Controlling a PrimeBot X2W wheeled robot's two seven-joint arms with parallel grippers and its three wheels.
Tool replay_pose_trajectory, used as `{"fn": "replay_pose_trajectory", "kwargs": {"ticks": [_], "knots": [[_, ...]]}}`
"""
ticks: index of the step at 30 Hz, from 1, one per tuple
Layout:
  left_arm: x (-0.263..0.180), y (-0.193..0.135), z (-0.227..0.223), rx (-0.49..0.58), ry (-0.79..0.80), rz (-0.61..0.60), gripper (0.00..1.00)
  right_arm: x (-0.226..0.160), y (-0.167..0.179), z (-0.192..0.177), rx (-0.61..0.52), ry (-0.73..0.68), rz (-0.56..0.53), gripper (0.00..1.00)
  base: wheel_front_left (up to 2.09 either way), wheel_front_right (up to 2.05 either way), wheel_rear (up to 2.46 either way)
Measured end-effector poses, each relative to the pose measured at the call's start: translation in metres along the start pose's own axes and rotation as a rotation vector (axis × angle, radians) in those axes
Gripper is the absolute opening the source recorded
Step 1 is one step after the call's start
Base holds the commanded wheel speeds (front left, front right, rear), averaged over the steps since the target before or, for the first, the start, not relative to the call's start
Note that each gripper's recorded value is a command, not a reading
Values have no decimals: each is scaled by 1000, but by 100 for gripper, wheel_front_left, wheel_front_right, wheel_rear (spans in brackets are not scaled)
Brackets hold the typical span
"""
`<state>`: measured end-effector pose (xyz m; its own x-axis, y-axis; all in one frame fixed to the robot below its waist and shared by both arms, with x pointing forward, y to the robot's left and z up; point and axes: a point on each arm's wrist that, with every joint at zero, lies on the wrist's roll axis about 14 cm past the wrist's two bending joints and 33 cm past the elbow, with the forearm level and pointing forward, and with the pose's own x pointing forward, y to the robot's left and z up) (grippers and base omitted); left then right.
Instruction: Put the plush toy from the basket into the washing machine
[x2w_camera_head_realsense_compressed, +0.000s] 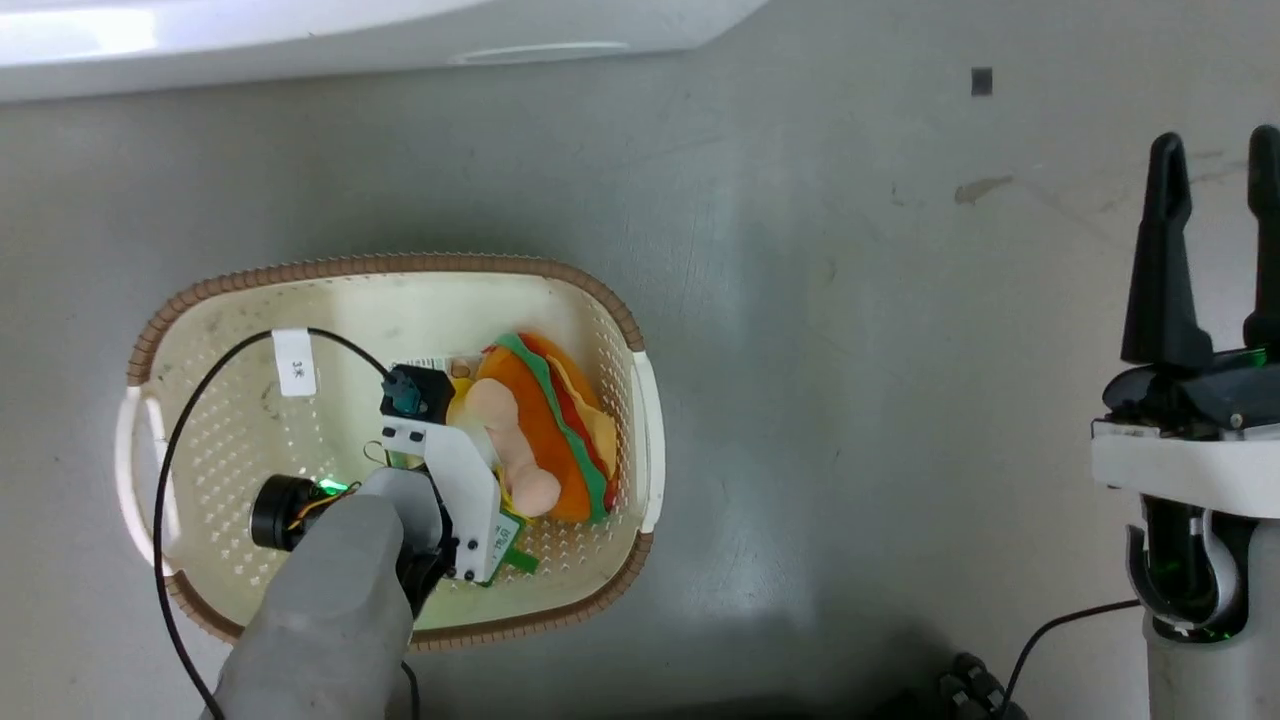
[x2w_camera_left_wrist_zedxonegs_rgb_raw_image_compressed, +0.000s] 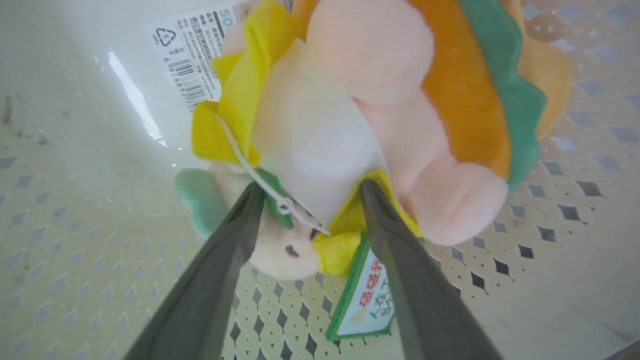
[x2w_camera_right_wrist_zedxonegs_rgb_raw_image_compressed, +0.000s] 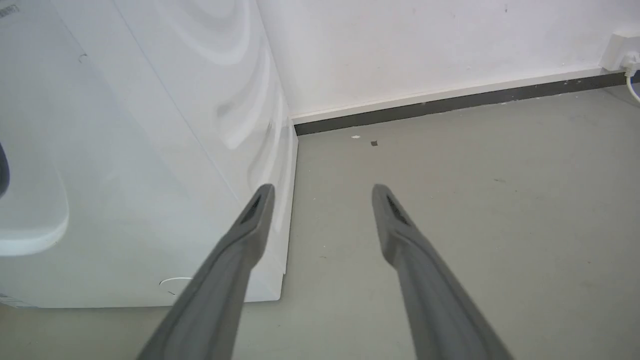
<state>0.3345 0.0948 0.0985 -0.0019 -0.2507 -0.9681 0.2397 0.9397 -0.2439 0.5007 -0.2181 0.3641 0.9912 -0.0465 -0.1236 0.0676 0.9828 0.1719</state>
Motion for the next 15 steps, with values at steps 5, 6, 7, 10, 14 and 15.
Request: {"fn": "replay_pose_trajectory", "kwargs": {"ticks": [5,6,7,10,14,15], "knots": [[14,-1,-10,8,56,-14,0,5,-5,-9,11,-2,-12,100,0,0,0],[17,-2,-12,12,68,-18,0,6,-6,-11,11,1,-15,100,0,0,0],[20,-2,-14,14,79,-23,0,6,-8,-13,11,4,-18,100,0,0,0],[27,-3,-19,16,106,-33,0,9,-11,-18,13,2,-25,100,0,0,0],[33,-3,-22,11,127,-37,0,13,-12,-21,19,-6,-27,100,0,0,0],[34,-3,-23,13,129,-40,0,14,-12,-21,22,-9,-27,100,0,0,0]]}}
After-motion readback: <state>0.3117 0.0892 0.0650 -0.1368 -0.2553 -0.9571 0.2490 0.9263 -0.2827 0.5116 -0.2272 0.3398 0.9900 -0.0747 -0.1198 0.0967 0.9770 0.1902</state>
